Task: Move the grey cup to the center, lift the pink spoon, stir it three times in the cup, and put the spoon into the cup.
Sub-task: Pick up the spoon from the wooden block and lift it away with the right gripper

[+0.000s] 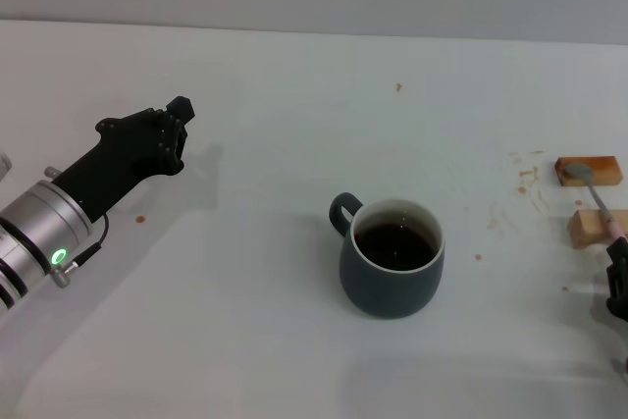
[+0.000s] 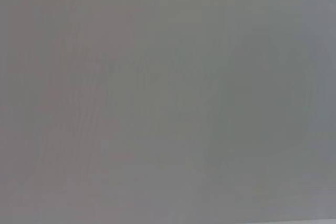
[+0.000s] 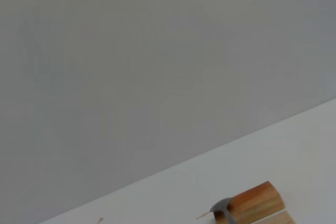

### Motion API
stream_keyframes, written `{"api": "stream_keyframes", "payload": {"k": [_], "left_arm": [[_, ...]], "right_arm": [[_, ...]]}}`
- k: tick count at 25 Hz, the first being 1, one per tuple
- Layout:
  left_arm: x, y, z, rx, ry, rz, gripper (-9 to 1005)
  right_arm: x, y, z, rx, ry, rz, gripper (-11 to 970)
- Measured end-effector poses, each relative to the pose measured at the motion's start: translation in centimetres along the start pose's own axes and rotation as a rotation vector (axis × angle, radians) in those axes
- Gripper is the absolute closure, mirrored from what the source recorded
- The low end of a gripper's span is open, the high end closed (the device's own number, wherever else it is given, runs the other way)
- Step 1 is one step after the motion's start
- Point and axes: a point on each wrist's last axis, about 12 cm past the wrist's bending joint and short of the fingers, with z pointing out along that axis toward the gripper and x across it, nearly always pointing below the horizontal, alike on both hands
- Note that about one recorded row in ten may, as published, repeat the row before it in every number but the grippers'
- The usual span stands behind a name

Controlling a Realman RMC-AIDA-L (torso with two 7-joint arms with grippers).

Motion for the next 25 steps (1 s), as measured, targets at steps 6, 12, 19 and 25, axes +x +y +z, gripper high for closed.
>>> {"api": "stream_keyframes", "payload": {"k": [6,12,19,25], "left_arm": [[0.0,0.0,0.0,-0.001,-0.001,-0.001,944],[0.0,0.0,0.0,-0.003,0.001,0.000,943],[0.2,-0.2,0.1,-0.004,0.004,0.001,942],[0.2,-0.2,0.2,-0.004,0.005,0.002,941]], "right_arm": [[-0.1,-0.1,0.2,0.003,0.001,0.015,837],[-0.4,0.0,0.4,-0.018,-0.009,0.033,839],[-1.2,0.1,0.6,-0.063,-0.062,0.059,842],[-1.8,0.1,0.9,-0.104,-0.081,0.071,850]]}}
